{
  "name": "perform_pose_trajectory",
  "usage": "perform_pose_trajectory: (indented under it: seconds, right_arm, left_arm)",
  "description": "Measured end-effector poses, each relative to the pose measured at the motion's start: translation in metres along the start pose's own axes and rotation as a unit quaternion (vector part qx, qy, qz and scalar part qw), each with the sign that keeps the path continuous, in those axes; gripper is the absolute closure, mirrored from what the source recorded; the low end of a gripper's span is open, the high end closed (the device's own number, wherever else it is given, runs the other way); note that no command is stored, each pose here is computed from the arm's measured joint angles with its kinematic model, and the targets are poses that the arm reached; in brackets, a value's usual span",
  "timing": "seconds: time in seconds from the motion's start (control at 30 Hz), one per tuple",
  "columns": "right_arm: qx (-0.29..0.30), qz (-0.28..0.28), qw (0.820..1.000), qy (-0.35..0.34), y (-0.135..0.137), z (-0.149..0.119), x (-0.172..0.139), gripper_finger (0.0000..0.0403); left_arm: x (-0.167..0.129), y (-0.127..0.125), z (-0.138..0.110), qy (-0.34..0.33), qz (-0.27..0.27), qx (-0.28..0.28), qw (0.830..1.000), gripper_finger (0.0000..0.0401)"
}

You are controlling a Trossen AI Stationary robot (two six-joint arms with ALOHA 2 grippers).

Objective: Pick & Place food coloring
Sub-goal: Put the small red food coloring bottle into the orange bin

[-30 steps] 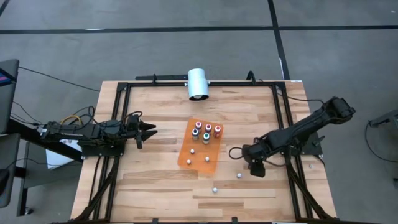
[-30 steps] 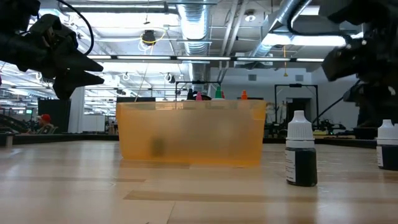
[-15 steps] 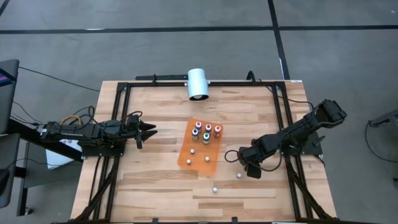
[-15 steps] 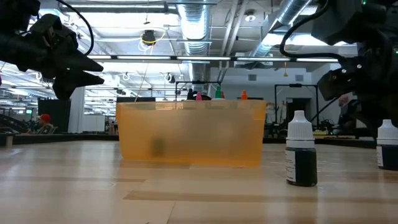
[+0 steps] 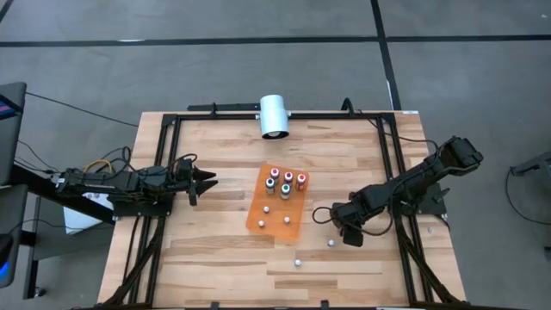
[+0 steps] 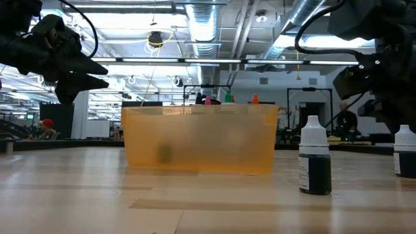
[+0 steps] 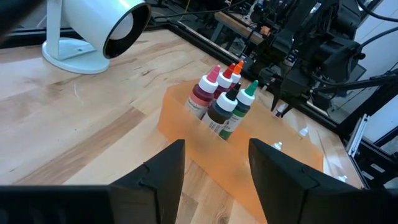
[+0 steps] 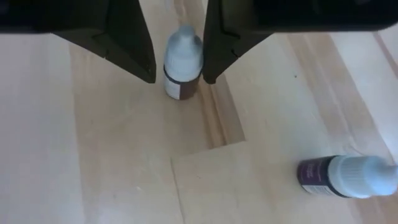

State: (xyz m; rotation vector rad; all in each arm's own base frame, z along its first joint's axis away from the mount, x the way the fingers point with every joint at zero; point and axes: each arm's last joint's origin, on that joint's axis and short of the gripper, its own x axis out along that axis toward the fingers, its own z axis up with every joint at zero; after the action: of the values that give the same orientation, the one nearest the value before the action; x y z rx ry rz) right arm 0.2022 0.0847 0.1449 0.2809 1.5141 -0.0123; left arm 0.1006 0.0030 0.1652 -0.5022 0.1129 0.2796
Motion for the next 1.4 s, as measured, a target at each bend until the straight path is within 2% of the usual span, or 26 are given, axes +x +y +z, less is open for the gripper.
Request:
perform_pose_trajectory:
  seconds: [0.27, 0.43, 0.6, 1.0, 1.23, 1.4]
  right_arm:
    - [-0.003, 0.0, 1.0, 0.0, 0.0, 0.0, 0.0, 0.0332]
    - [-0.005, 0.0, 1.0, 0.001, 0.001, 0.001, -0.002, 0.0334]
    - [-0.032, 0.011, 0.999, -0.02, 0.009, 0.013, -0.017, 0.0331]
    - [-0.079, 0.026, 0.987, -0.135, 0.01, 0.067, -0.077, 0.0331]
    - [-0.062, 0.024, 0.975, -0.213, 0.0, 0.094, -0.118, 0.0331]
    - [-0.097, 0.002, 0.974, -0.206, 0.007, 0.122, -0.122, 0.0331]
  left_arm:
    - [0.0, 0.0, 0.0, 0.0, 0.0, -0.002, 1.0, 0.0232]
    - [0.0, 0.0, 0.0, -0.001, 0.0, -0.003, 1.0, 0.0232]
    - [0.0, 0.0, 0.0, -0.001, 0.001, -0.003, 1.0, 0.0232]
    - [0.0, 0.0, 0.0, -0.001, 0.001, -0.002, 1.0, 0.0232]
    - [0.0, 0.0, 0.0, -0.001, 0.001, -0.001, 1.0, 0.0232]
    - [0.0, 0.0, 0.0, 0.0, 0.001, 0.002, 1.0, 0.0232]
